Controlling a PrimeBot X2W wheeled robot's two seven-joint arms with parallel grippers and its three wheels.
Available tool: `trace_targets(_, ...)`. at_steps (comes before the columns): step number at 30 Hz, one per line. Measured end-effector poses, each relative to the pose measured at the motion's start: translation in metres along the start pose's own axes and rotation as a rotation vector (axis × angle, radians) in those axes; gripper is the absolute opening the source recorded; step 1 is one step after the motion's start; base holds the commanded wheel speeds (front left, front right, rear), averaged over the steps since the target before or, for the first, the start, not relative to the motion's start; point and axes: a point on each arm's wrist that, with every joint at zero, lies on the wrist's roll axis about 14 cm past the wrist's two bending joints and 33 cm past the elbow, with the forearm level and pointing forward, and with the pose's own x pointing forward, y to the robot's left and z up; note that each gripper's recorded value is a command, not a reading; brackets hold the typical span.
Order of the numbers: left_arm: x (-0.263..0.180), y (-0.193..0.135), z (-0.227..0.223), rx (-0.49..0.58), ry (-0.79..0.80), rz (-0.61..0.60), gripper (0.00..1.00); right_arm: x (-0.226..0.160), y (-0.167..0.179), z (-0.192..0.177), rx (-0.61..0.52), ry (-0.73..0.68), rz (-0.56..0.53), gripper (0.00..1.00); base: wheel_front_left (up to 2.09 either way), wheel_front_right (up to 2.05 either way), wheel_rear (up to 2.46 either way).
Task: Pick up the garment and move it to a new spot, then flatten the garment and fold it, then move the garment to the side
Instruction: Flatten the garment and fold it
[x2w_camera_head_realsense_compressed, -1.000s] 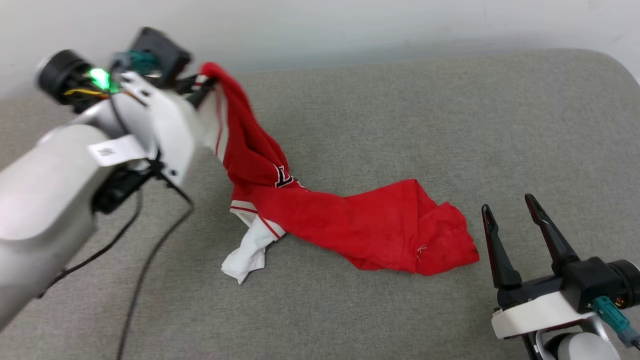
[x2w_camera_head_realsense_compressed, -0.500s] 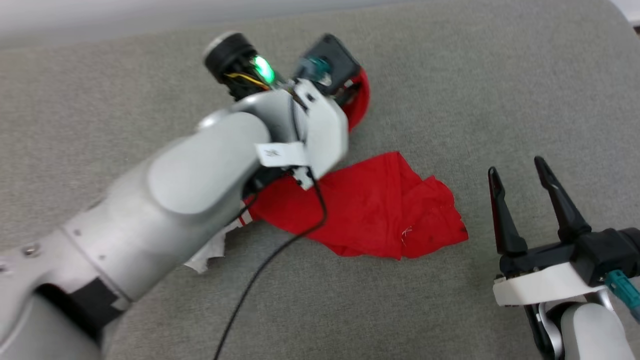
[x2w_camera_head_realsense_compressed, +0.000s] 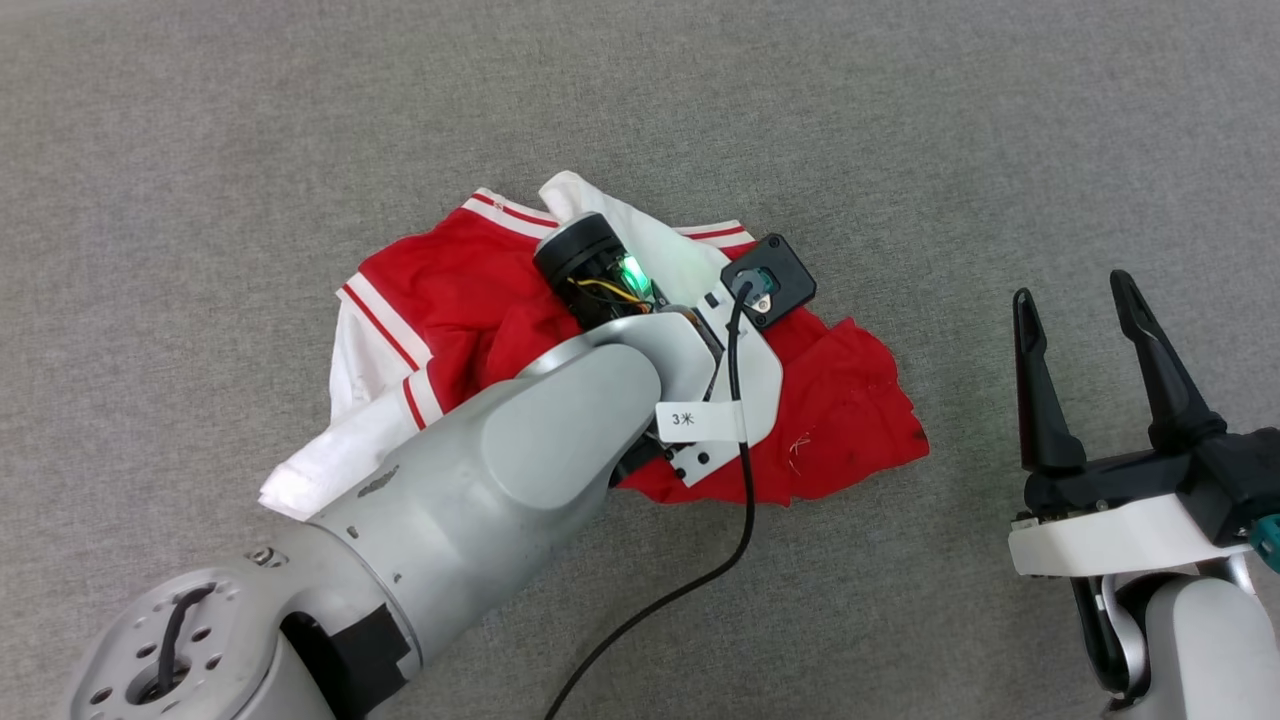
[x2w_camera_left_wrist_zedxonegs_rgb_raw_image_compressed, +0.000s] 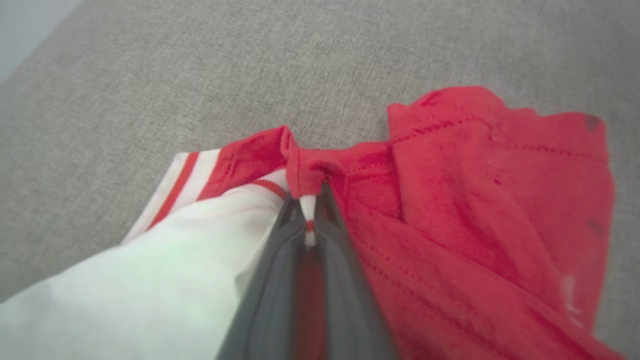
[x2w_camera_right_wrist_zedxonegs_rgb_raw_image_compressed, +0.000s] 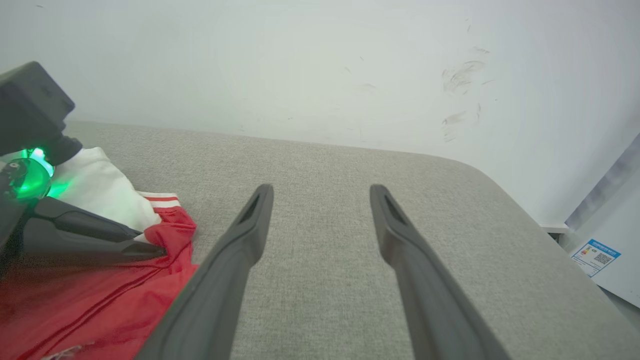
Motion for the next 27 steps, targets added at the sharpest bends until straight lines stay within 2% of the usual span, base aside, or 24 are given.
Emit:
trace_targets(4, 0.002, -0.006, -0.003, 0.017, 0.010, -0.008, 0.00, 0.001, -0.001, 0.000, -0.002, -0.001, -0.004, 1.00, 0.00, 0.00, 0.00)
trace_targets(5, 0.001, -0.006, -0.001, 0.025, 0.001, -0.005, 0.37, 0.001, -0.002, 0.001, -0.002, -0.003, -0.006, 1.00, 0.00, 0.00, 0.00)
trace_targets(6, -0.001, -0.006, 0.001, 0.029, -0.014, -0.001, 1.00, 0.001, -0.002, 0.001, -0.003, -0.005, -0.006, 1.00, 0.00, 0.00, 0.00)
trace_targets(11, -0.017, 0.005, 0.034, 0.077, -0.170, 0.046, 1.00, 0.000, 0.002, 0.011, 0.000, -0.030, 0.003, 1.00, 0.00, 0.00, 0.00)
trace_targets(15, -0.040, 0.011, 0.073, 0.088, -0.329, 0.113, 1.00, -0.008, 0.004, 0.018, 0.000, -0.044, 0.010, 1.00, 0.00, 0.00, 0.00)
trace_targets(18, -0.059, 0.013, 0.087, 0.079, -0.411, 0.170, 1.00, -0.014, 0.006, 0.024, 0.006, -0.058, 0.016, 1.00, 0.00, 0.00, 0.00)
trace_targets(27, -0.135, 0.036, 0.086, 0.037, -0.553, 0.479, 1.00, -0.029, 0.018, 0.041, 0.024, -0.101, 0.058, 1.00, 0.00, 0.00, 0.00)
